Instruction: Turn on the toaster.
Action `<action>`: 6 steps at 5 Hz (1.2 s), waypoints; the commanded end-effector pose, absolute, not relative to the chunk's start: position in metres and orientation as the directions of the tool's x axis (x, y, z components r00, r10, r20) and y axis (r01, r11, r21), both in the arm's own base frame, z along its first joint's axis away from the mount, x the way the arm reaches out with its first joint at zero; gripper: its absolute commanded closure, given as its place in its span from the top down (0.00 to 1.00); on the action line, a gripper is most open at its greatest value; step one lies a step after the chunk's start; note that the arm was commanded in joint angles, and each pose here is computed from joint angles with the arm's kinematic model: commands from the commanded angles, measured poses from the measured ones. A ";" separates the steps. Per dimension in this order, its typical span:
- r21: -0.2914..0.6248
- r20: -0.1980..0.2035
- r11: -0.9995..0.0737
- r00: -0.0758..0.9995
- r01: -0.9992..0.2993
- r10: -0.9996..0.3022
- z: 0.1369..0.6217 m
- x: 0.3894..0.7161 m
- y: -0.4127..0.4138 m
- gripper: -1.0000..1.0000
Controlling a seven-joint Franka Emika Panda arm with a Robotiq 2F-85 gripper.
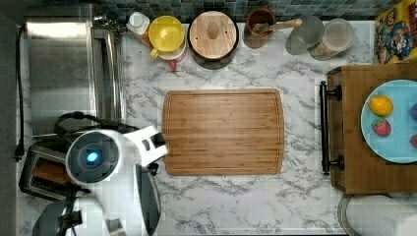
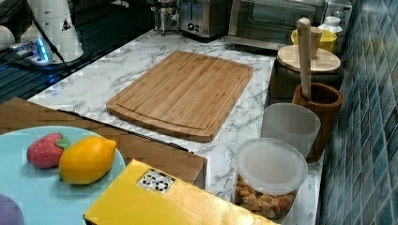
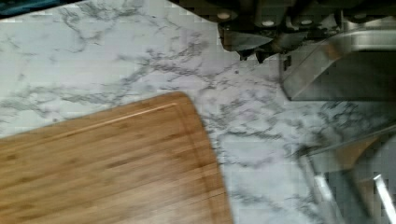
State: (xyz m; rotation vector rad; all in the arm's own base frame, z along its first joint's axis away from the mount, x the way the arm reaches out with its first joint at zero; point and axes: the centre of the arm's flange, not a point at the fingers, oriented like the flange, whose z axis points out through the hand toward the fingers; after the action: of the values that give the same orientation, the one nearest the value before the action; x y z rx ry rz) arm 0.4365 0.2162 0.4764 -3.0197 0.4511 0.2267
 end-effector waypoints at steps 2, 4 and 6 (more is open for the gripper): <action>-0.056 -0.209 -0.966 0.949 -0.254 -0.237 0.424 0.369 0.270 0.00; -0.106 -0.126 -0.931 0.933 -0.350 -0.336 0.422 0.348 0.307 0.00; -0.055 -0.176 -0.923 0.913 -0.381 -0.367 0.405 0.365 0.321 0.00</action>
State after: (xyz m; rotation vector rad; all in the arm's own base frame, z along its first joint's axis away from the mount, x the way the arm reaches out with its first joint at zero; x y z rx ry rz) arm 0.3607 0.3061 0.3974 -2.9951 0.5156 0.1931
